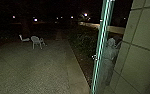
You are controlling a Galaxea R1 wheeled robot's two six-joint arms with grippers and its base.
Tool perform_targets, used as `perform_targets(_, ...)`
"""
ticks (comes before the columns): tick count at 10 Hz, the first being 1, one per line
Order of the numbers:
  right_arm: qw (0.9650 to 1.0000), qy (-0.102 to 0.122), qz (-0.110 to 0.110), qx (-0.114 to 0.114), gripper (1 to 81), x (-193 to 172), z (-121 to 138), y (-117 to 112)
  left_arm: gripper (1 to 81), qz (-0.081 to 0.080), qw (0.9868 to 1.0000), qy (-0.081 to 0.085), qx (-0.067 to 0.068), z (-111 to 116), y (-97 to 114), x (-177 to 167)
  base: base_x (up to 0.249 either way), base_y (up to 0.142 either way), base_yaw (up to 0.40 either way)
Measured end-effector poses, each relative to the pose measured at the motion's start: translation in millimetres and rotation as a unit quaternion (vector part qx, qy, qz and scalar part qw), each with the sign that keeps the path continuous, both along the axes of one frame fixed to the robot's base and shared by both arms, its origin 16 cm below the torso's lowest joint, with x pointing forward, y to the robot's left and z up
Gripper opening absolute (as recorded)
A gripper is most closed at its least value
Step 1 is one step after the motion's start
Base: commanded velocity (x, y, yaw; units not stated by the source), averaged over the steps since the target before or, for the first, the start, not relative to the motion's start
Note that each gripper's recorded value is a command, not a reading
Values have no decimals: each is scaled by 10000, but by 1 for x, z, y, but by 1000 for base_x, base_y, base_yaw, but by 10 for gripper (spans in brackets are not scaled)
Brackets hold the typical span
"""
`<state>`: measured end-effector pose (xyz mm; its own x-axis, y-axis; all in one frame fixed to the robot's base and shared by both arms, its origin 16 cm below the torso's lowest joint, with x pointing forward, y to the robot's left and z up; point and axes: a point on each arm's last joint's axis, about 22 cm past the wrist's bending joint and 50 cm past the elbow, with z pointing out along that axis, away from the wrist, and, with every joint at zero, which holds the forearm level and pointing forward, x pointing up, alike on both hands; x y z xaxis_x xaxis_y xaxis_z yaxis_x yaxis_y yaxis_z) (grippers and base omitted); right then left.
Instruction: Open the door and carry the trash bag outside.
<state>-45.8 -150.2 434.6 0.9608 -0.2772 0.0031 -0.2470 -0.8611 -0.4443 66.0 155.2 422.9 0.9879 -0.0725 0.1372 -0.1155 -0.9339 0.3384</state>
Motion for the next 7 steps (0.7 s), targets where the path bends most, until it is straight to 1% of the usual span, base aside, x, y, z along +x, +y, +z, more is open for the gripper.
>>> perform_targets(7,10000,0,2,0,811,0,0,0,10,-1,10000,4,1,0,0,0,76,0,0)
